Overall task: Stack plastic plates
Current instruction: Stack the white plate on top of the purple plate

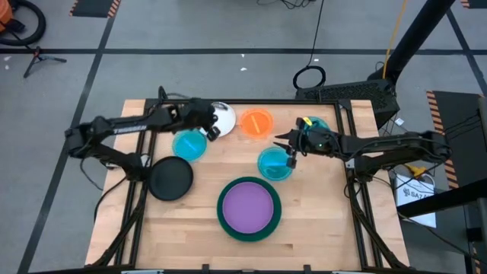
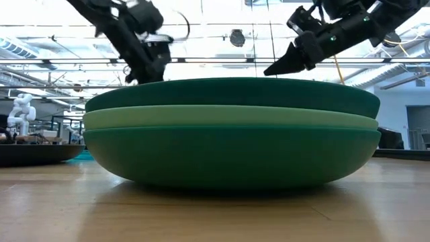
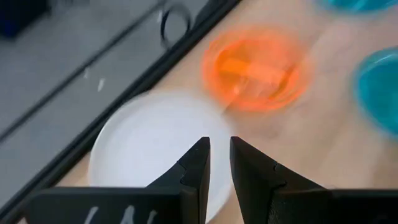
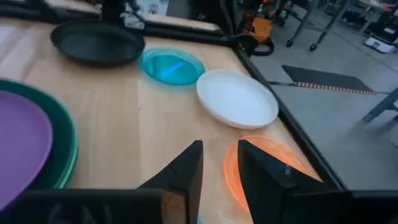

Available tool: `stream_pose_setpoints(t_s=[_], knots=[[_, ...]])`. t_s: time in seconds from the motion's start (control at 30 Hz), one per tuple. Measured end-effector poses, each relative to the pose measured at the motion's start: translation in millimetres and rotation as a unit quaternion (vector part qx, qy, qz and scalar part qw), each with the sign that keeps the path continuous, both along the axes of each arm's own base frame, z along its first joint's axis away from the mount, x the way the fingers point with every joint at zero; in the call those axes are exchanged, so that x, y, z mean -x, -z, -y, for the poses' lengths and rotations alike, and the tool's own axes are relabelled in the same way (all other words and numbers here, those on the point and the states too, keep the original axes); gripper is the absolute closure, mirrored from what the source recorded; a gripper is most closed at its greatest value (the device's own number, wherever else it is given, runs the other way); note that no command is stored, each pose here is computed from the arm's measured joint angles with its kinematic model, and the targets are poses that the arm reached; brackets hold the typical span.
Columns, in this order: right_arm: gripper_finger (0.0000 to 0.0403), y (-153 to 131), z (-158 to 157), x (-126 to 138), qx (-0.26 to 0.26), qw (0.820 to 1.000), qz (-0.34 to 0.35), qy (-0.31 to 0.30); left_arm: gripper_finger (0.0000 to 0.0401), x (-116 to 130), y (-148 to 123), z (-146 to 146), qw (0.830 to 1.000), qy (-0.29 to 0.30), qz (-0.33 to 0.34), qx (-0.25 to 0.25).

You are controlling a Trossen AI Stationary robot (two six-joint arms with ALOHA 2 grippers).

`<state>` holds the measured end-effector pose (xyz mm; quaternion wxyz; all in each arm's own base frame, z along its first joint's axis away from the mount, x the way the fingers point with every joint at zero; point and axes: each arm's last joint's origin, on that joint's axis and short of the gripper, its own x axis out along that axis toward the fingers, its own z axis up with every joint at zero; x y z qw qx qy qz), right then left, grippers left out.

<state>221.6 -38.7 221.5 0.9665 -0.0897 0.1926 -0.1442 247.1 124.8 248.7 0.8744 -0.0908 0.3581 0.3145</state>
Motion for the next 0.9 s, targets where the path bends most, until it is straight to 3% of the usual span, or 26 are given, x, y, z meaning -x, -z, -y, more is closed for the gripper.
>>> stream_pose_setpoints(t_s=[0.27, 0.4, 0.53, 0.67, 0.9], knots=[[0.0310, -1.2, 1.3, 1.5, -0.002, 1.000, 0.002, 0.005, 0.0332, 11.7, 21.1, -83.0, 0.986, -0.069, -0.127, 0.087], [0.0310, -1.1, 1.3, 1.6, -0.001, 1.000, 0.001, 0.005, 0.0332, 23.6, 39.4, -124.1, 0.971, -0.067, -0.135, 0.187], [0.0310, -1.8, 1.4, 1.3, 0.003, 1.000, 0.003, 0.003, 0.0332, 39.0, 64.7, -152.5, 0.945, -0.106, -0.165, 0.261], [0.0310, -1.8, 1.3, 1.3, 0.008, 1.000, 0.001, 0.001, 0.0332, 48.1, 78.8, -168.0, 0.936, -0.122, -0.176, 0.281], [0.0310, -1.9, 1.3, 1.3, 0.011, 1.000, 0.000, 0.000, 0.0331, 50.2, 77.2, -173.9, 0.940, -0.115, -0.174, 0.271]])
